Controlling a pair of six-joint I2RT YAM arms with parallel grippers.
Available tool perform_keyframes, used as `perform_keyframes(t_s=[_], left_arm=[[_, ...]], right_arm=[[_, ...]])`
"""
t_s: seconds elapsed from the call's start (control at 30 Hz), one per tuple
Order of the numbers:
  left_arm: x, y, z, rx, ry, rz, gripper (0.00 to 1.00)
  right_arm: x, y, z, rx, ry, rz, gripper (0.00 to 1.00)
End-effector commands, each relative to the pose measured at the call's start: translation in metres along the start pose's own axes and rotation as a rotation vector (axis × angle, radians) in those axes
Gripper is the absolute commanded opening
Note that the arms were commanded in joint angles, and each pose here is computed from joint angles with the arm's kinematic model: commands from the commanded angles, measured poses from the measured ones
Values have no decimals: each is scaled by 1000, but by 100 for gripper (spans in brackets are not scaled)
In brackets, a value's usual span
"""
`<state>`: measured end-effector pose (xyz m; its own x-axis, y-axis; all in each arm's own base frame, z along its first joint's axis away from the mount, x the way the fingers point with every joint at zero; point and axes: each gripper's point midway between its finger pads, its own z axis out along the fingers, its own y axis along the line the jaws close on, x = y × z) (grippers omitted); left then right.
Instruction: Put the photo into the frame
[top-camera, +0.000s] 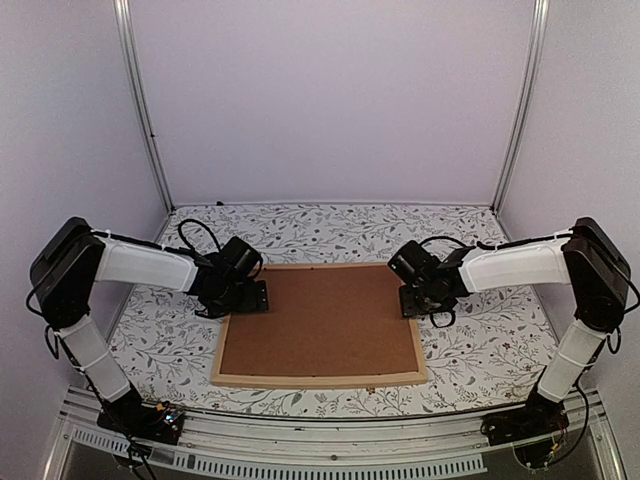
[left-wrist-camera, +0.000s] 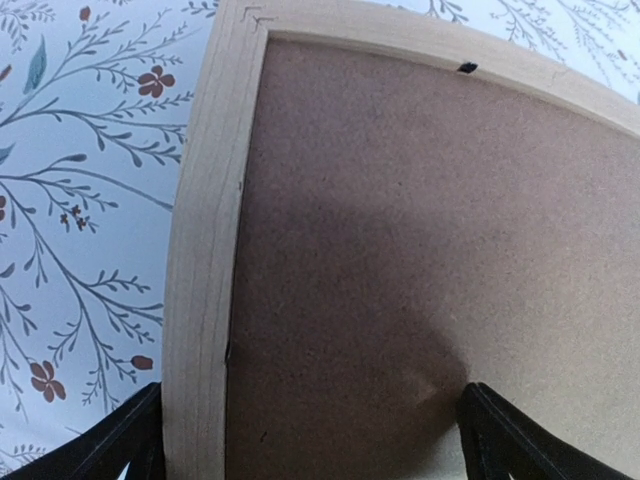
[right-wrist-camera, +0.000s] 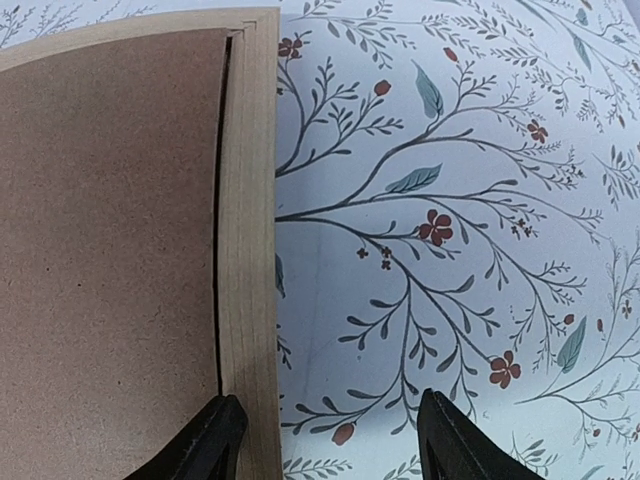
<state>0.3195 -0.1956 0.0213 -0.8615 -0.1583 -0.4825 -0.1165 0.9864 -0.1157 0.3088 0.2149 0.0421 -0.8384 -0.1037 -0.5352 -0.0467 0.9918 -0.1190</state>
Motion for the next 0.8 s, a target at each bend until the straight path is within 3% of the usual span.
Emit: perform_keyframes(t_s=[0.0, 0.77], left_arm=[[40, -58, -16, 205, 125, 115, 100], [21, -44, -18, 157, 95, 92, 99]], right_arm=[[36, 81, -29, -437, 170, -53, 65], [48, 25, -57, -400, 137, 30, 72]])
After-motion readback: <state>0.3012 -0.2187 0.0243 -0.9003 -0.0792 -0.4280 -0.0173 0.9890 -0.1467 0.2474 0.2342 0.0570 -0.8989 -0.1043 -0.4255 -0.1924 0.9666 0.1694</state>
